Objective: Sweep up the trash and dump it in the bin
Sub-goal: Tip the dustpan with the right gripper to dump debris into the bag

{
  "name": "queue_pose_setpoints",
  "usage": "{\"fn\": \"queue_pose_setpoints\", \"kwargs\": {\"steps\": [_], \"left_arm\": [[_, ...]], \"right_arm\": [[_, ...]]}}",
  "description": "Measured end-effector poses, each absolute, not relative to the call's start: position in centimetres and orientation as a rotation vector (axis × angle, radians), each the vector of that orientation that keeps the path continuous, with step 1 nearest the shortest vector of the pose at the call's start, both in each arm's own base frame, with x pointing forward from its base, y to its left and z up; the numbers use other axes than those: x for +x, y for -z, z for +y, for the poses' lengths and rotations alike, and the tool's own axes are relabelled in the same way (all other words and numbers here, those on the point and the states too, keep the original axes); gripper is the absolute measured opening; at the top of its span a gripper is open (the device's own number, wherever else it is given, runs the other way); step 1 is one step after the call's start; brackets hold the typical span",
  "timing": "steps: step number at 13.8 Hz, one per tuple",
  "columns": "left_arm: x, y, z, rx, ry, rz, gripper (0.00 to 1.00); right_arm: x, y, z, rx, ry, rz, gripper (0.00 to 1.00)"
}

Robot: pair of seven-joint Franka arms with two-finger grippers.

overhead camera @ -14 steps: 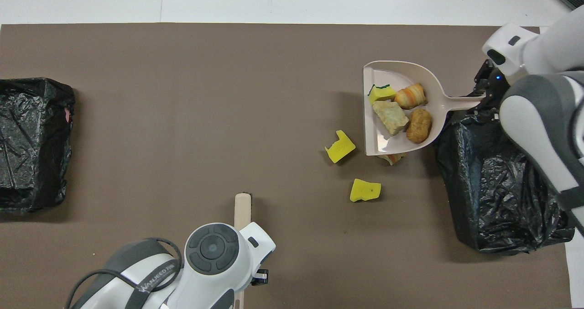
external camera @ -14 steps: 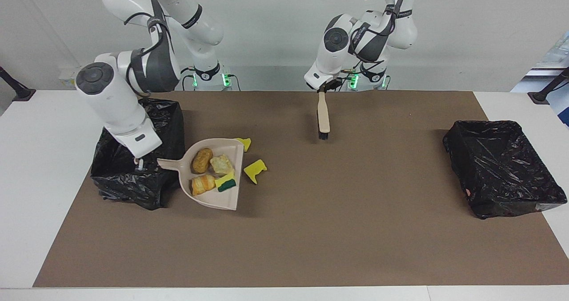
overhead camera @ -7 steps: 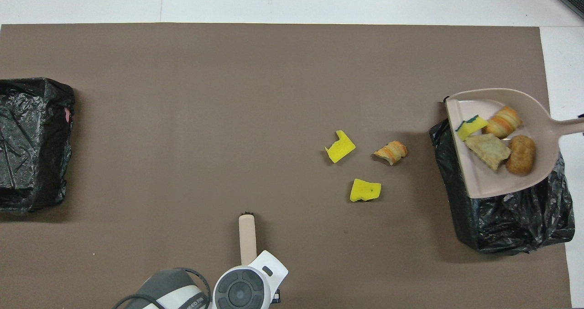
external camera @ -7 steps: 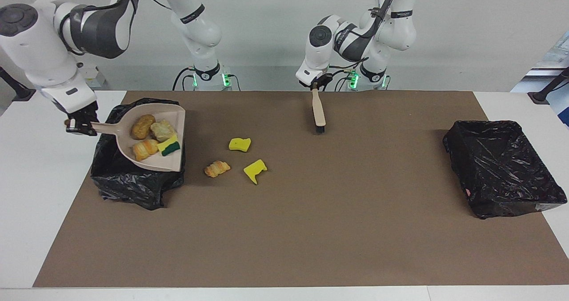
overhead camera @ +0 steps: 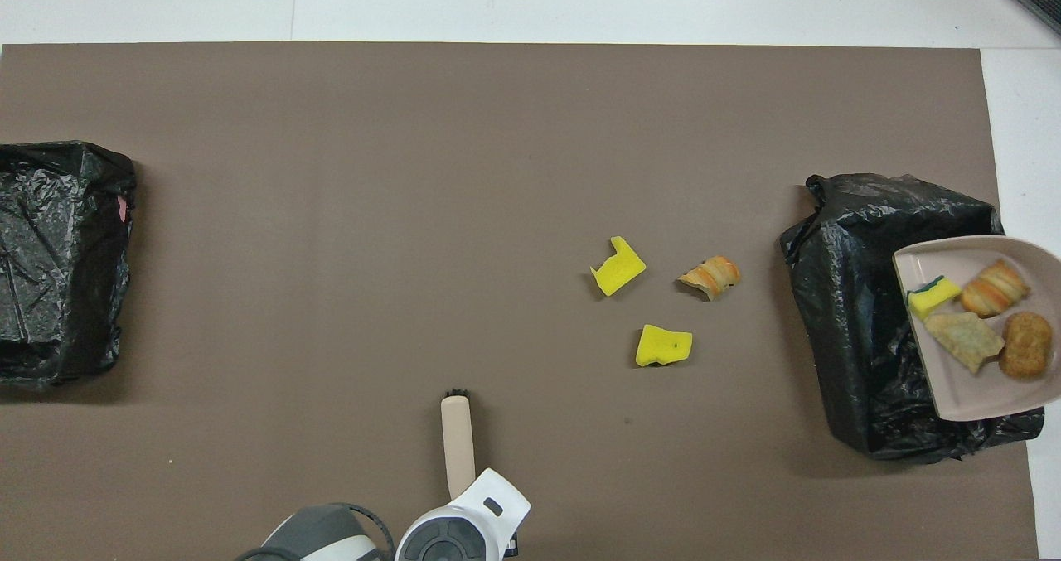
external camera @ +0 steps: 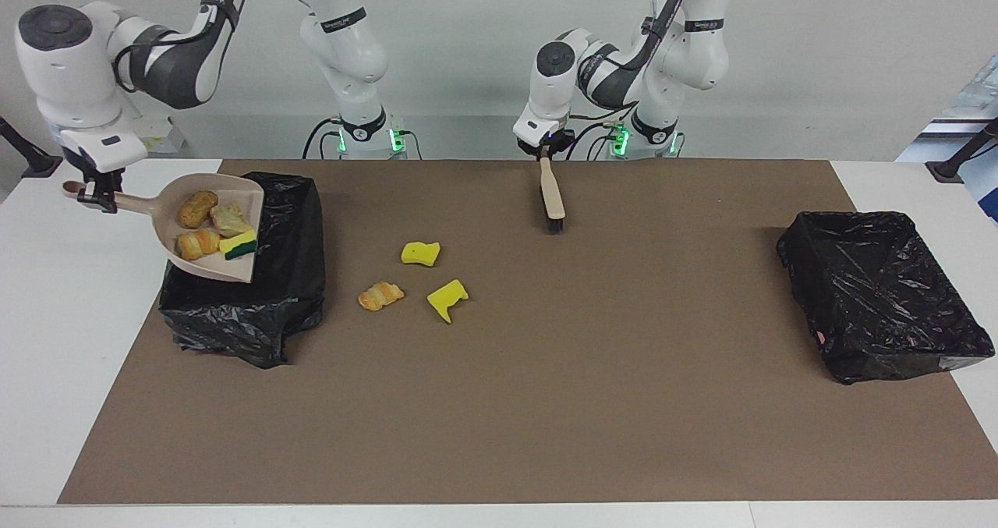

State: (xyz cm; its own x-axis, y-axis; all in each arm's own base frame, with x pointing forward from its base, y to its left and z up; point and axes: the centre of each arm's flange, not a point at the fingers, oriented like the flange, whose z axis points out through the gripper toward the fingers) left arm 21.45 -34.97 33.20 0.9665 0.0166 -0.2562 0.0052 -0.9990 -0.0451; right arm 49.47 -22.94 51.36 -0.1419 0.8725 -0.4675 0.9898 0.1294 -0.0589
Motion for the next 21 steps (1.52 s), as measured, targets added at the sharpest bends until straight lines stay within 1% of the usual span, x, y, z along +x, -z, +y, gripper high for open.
{"fn": "queue_pose_setpoints", "kwargs": {"steps": [1,2,3,5,6,7,8,9,10,14,17,19,21], "left_arm": [[21.5,-33.2,-34.9,-3.072,-0.402,-0.016,0.26],[21.6,-33.2,-34.9,-3.073,-0.403,-0.016,0.29],[21.7,-33.2,-34.9,-3.074,-0.404,-0.018,0.30],[22.9,-33.5,-34.8,-3.088,-0.400,-0.036,0.46],[24.3,-34.1,-34.7,-3.102,-0.401,-0.035,0.59],[26.2,-34.9,-34.4,-3.111,-0.415,-0.021,0.72],[28.2,-35.9,-34.3,-3.114,-0.437,-0.001,0.82],[30.3,-37.1,-34.1,-3.122,-0.451,0.018,0.96],[32.5,-38.3,-33.8,-3.128,-0.437,0.058,1.00],[40.8,-43.3,-31.2,-3.159,-0.306,0.152,1.00],[46.8,-50.7,-26.4,-3.231,-0.167,0.141,1.00],[49.0,-55.0,-22.9,-3.236,-0.116,0.101,1.00],[49.9,-57.6,-21.0,-3.233,-0.081,0.115,1.00]], "right_arm": [[49.0,-51.5,-22.4,1.774,0.576,2.061,0.32],[48.8,-51.7,-21.7,1.738,0.636,2.021,0.32],[48.9,-52.0,-21.0,1.705,0.672,1.994,0.32],[49.4,-52.4,-19.8,1.638,0.729,1.949,0.32],[49.6,-52.5,-19.6,1.616,0.754,1.923,0.32],[49.6,-52.6,-19.6,1.593,0.780,1.898,0.32],[49.7,-52.9,-19.4,1.561,0.806,1.881,0.32],[49.8,-53.2,-18.9,1.532,0.822,1.872,0.32],[50.0,-53.8,-18.3,1.508,0.835,1.863,0.32],[50.6,-57.9,-15.9,1.441,0.832,1.808,0.32],[51.2,-58.8,-14.6,1.448,0.779,1.814,0.32],[52.1,-58.2,-12.0,1.488,0.673,1.873,0.32],[52.9,-57.6,-9.5,1.597,0.519,1.921,0.32]]}}
